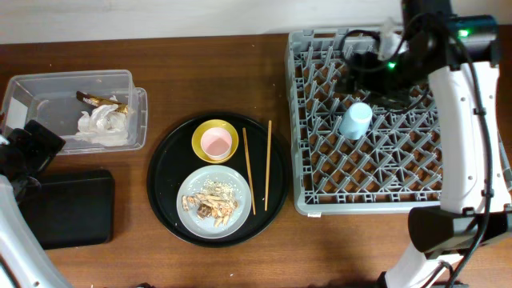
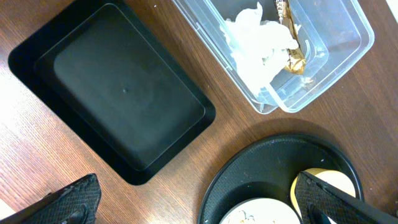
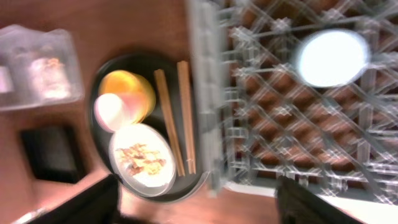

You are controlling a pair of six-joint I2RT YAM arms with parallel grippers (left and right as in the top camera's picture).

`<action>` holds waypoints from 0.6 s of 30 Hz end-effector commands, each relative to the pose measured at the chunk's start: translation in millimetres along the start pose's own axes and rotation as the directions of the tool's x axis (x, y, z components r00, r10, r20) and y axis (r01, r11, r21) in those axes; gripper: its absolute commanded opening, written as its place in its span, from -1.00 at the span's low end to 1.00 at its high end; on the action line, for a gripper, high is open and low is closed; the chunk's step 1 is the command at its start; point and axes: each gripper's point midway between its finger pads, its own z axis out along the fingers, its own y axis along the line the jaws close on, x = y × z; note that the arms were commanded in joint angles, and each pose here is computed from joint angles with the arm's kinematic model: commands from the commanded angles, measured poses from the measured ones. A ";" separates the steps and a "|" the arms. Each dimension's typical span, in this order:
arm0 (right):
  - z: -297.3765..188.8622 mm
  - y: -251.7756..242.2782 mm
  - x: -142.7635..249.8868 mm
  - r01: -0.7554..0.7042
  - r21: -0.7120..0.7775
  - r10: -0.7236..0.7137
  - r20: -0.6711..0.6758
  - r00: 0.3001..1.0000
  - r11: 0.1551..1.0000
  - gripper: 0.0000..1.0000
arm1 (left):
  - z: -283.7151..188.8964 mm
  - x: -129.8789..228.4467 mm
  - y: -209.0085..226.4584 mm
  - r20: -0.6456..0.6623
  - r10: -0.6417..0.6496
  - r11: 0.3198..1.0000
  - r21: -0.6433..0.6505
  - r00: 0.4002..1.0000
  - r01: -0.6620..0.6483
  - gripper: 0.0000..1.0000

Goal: Sort waste into correct bins and load items into the dishwasher rack
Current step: 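Reach the right gripper to a chopstick on the tray and grasp it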

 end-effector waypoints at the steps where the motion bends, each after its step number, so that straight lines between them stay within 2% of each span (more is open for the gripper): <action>1: 5.7 40.9 4.4 0.103 -0.121 -0.104 -0.001 0.995 0.987 0.69 | -0.7 -1.3 1.2 0.005 -0.005 1.000 -0.003 1.000 0.005 0.99; 4: 37.9 43.1 20.9 0.155 0.001 -0.155 -0.069 0.986 0.988 0.65 | -0.8 -1.3 1.2 0.005 -0.005 1.000 -0.003 1.000 0.005 0.99; 7: 81.7 23.3 33.0 0.101 0.269 -0.079 -0.094 0.992 0.958 0.54 | -0.7 -1.2 1.2 0.005 -0.005 1.000 -0.003 1.000 0.005 0.99; 12: 161.5 28.8 56.9 0.143 0.269 -0.112 -0.127 0.986 0.953 0.47 | -0.7 -1.2 1.3 0.005 -0.005 1.000 -0.003 1.000 0.005 0.99; 14: 191.6 31.3 64.0 0.173 0.245 -0.148 -0.117 0.982 0.954 0.22 | -0.8 -1.3 1.3 0.005 -0.005 1.000 -0.003 1.000 0.005 0.99; 18: 218.3 41.5 74.6 0.219 0.214 -0.201 -0.102 0.974 0.952 0.14 | -0.7 -1.2 1.2 0.005 -0.005 1.000 -0.003 1.000 0.005 0.99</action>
